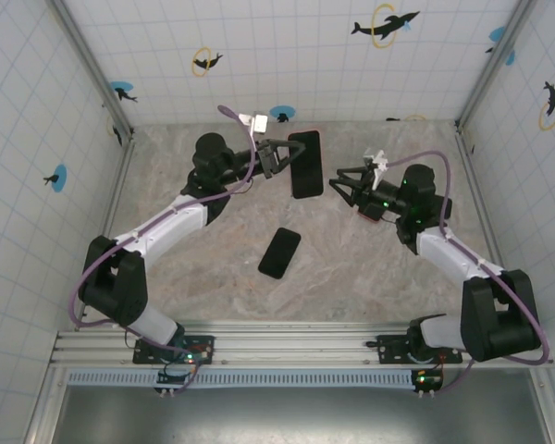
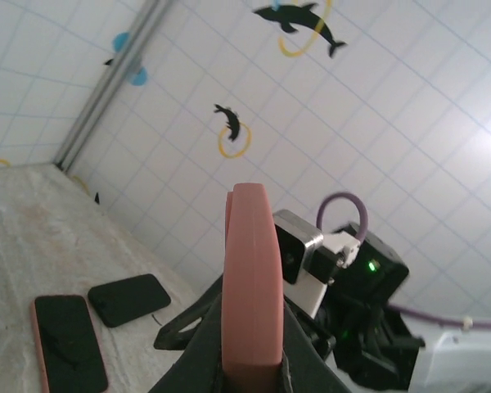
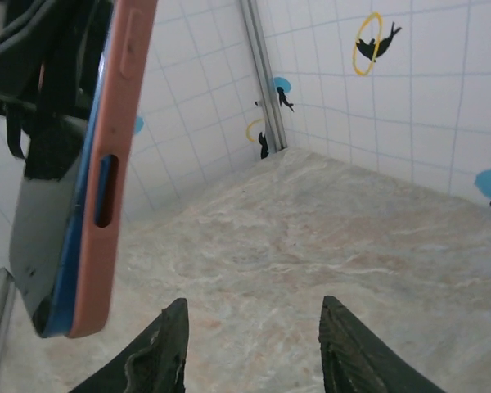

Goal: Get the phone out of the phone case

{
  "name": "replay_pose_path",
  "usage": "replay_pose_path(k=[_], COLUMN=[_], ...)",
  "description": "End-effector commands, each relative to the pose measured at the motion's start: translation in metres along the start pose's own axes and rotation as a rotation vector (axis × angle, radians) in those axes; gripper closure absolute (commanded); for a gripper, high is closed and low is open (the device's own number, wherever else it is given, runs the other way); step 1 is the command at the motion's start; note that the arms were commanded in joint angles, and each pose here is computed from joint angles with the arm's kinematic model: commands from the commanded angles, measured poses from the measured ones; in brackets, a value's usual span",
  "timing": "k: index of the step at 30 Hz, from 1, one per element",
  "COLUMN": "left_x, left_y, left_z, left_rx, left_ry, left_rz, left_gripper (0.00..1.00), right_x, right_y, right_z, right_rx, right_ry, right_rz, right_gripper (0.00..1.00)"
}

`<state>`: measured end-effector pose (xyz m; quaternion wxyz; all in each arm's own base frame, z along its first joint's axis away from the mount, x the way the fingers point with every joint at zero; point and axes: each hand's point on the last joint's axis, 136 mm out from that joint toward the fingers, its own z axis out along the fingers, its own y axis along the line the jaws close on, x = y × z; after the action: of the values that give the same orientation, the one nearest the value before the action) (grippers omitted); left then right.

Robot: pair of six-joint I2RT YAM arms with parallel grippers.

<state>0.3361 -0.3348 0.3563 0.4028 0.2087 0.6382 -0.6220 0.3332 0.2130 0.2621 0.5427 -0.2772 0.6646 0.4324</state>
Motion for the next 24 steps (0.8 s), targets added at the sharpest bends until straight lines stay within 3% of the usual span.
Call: replay_pose_path(k=[1,4,8,24], left_x=[-0.026,-0.028,-0.029,-0.025], left_y=[-0.001,0.004,0.011,0.013], left_z=[-0.005,-0.009,-0.012,-0.008], left_rx=[-0.030,-0.036,-0.030,0.035], left_ry=[-0.132,-0.182,-0.235,-0.271], left_rz=[-0.104,-0.191,-0.289,-0.387], left_gripper=[1.00,1.00,1.00,1.00], right_x=[-0.035,-0.037,-0.032,-0.017], right_y=[0.011,0.009,0.009,0.024], right_z=[-0.012,-0.015,-0.012,-0.001], right_rx=[-0.014,-0.009,0.020,-0.020], right_ry=[-0.165,-0.219,-0.240,-0.206], right_rz=[0.215,0.384,0.509,0.584], right_gripper=[0.51,0.45,0.45,0.51])
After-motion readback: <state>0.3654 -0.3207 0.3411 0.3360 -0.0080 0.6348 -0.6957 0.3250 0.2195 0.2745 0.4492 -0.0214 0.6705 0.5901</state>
